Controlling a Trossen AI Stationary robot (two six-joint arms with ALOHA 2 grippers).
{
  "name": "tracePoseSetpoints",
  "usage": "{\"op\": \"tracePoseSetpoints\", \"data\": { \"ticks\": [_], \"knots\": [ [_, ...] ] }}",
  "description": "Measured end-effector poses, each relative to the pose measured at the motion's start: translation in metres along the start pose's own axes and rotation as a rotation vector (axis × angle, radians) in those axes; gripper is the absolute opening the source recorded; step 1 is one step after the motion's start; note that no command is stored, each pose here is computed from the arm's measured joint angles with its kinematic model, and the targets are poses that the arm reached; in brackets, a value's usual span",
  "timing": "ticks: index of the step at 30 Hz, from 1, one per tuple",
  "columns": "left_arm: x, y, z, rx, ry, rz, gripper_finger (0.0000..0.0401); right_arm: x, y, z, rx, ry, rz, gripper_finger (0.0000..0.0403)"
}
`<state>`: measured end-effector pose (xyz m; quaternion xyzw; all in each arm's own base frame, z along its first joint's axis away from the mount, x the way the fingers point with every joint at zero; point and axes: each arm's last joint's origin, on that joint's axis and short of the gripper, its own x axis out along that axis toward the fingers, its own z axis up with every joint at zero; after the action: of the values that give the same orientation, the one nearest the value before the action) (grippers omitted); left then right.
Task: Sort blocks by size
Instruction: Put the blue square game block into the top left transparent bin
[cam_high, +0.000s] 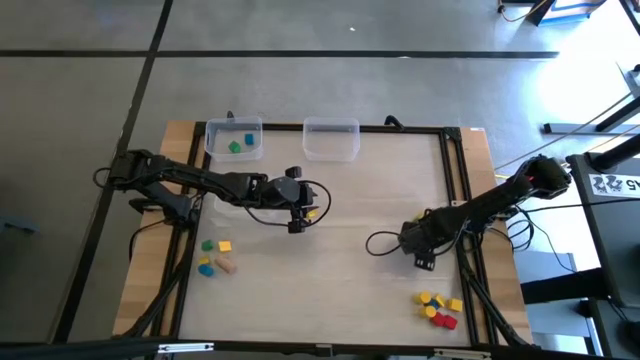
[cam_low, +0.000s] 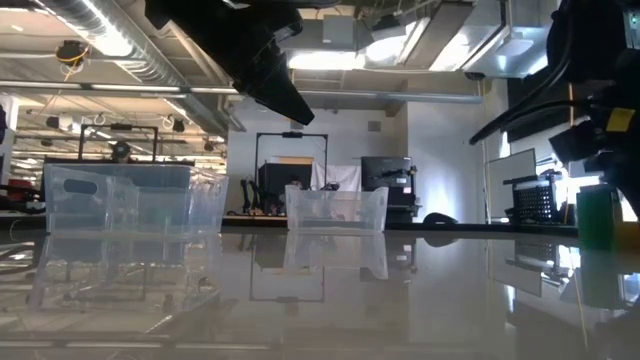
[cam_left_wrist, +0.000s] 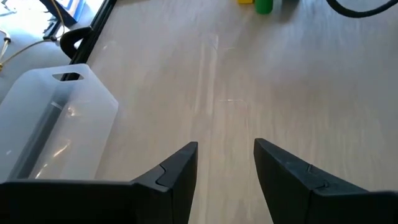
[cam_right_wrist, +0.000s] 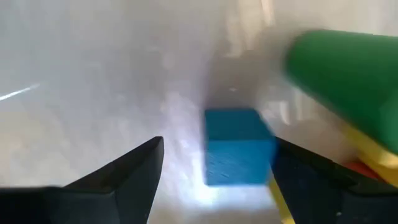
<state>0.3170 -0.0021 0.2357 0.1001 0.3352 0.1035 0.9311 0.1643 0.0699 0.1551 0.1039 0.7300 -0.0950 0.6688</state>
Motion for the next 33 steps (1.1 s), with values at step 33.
{"op": "tracePoseSetpoints", "data": {
  "ticks": [33],
  "knots": [
    [-0.002,-0.006,-0.001,-0.008,0.015,-0.016,0.0155,0.012,-0.003,-0.001,-0.051,-0.035,-0.001,0.0135]
  ]
}}
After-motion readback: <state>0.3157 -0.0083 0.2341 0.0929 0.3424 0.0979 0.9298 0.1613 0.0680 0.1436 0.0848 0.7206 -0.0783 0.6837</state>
